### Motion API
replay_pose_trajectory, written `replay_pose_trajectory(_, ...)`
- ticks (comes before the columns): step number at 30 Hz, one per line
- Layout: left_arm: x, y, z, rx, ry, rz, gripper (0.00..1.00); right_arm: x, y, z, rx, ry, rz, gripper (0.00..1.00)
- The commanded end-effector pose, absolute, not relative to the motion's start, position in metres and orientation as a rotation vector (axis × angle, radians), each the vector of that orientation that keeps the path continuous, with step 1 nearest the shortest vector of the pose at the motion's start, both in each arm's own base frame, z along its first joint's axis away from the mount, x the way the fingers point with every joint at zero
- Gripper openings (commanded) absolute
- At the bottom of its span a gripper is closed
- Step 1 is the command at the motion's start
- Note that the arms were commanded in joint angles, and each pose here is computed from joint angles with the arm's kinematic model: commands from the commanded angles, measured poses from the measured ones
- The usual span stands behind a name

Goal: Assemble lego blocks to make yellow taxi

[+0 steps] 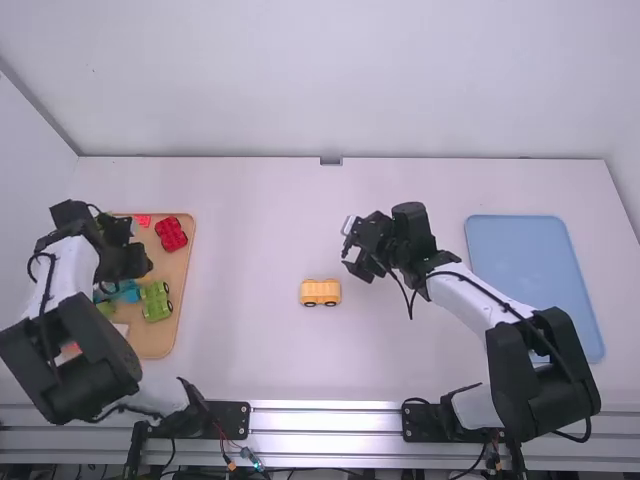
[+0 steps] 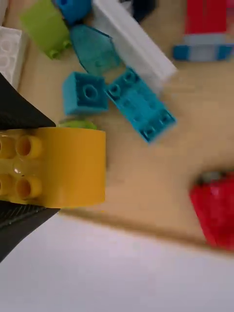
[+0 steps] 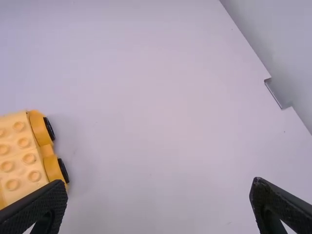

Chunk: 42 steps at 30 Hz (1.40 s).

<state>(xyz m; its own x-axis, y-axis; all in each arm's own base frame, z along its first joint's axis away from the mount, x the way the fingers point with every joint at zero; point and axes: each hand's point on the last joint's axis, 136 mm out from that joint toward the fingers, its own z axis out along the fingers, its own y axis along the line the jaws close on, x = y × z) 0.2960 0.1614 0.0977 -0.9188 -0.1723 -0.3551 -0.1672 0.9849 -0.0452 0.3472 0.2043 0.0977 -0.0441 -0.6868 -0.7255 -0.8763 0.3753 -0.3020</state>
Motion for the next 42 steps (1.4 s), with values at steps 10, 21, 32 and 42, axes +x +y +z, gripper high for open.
replay_pose_trajectory(10,0.341,0.026,0.108,0.625,2.618,-0.132,0.02,0.352,0.2,0.118,-1.241,1.822,0.407,0.99)
replay_pose_trajectory(21,0.333,-0.044,0.051,1.37,2.506,-0.136,0.02,0.33,0.183,0.127,-1.246,1.748,0.694,0.99)
replay_pose_trajectory(32,0.314,-0.094,0.001,1.821,2.336,-0.054,0.01,0.329,0.172,0.126,-1.238,1.748,0.706,0.99)
replay_pose_trajectory(42,0.29,-0.111,-0.011,2.01,2.204,-0.124,0.02,0.34,0.162,0.111,-1.132,1.816,0.622,0.99)
